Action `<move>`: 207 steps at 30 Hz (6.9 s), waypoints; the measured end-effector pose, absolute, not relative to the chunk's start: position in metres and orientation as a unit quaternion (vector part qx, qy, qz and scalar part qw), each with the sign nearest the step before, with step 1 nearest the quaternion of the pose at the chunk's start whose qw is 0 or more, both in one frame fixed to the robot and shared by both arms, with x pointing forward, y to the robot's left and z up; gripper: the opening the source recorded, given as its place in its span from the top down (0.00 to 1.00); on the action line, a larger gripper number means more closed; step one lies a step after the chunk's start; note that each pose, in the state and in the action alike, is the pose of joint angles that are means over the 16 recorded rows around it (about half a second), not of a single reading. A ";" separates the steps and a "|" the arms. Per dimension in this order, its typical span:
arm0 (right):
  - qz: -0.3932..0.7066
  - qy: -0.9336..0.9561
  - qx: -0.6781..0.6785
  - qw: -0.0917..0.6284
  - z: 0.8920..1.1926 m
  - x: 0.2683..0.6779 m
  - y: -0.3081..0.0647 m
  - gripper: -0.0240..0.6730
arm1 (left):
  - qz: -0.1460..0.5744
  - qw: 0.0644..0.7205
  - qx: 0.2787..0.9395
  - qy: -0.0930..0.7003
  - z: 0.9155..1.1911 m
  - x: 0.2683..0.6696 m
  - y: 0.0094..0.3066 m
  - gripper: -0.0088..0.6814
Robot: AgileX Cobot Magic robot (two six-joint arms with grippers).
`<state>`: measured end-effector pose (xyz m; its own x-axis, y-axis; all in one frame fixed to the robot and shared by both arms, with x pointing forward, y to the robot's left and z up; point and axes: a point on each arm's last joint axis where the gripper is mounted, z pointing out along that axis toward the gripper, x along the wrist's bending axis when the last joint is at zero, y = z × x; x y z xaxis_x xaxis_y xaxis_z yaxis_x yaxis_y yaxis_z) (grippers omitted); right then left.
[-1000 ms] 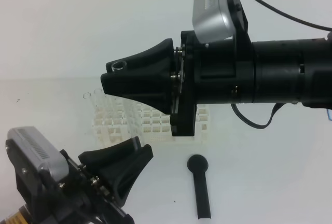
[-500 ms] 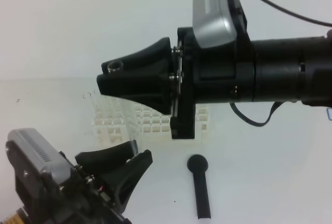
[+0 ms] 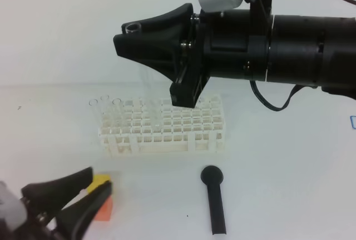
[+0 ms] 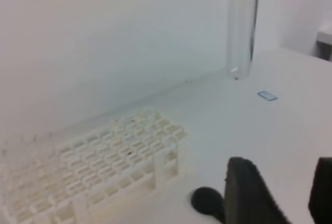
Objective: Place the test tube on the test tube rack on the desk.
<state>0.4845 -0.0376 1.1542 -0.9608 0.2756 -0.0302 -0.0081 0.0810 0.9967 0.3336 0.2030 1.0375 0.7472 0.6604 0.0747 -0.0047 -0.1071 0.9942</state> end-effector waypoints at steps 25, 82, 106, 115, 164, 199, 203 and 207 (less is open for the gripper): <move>0.660 0.728 0.124 0.139 1.154 0.493 -0.040 0.79 | 0.405 0.584 0.653 0.262 1.051 0.299 0.264 0.99; 0.634 0.623 0.314 0.333 1.029 0.564 0.042 0.79 | 0.524 0.460 0.500 0.514 0.998 0.290 0.305 0.98; 0.661 0.601 0.307 0.328 0.993 0.565 0.058 0.79 | 0.422 0.434 0.575 0.551 0.955 0.291 0.298 0.99; 0.656 0.605 0.307 0.332 0.981 0.566 0.060 0.79 | 0.383 0.463 0.626 0.496 0.954 0.290 0.290 0.99; 0.631 0.620 0.320 0.339 0.923 0.572 0.064 0.70 | 0.332 0.509 0.596 0.525 0.956 0.290 0.287 0.99; 0.661 0.547 0.160 0.489 1.100 0.536 0.030 0.93 | 0.333 0.509 0.596 0.524 0.956 0.290 0.287 0.99; 0.652 0.562 0.090 0.501 1.130 0.518 0.022 0.96 | 0.333 0.509 0.596 0.524 0.956 0.290 0.287 0.99; 0.625 0.597 0.028 0.503 1.150 0.501 0.014 0.97 | 0.333 0.509 0.596 0.524 0.956 0.290 0.287 0.99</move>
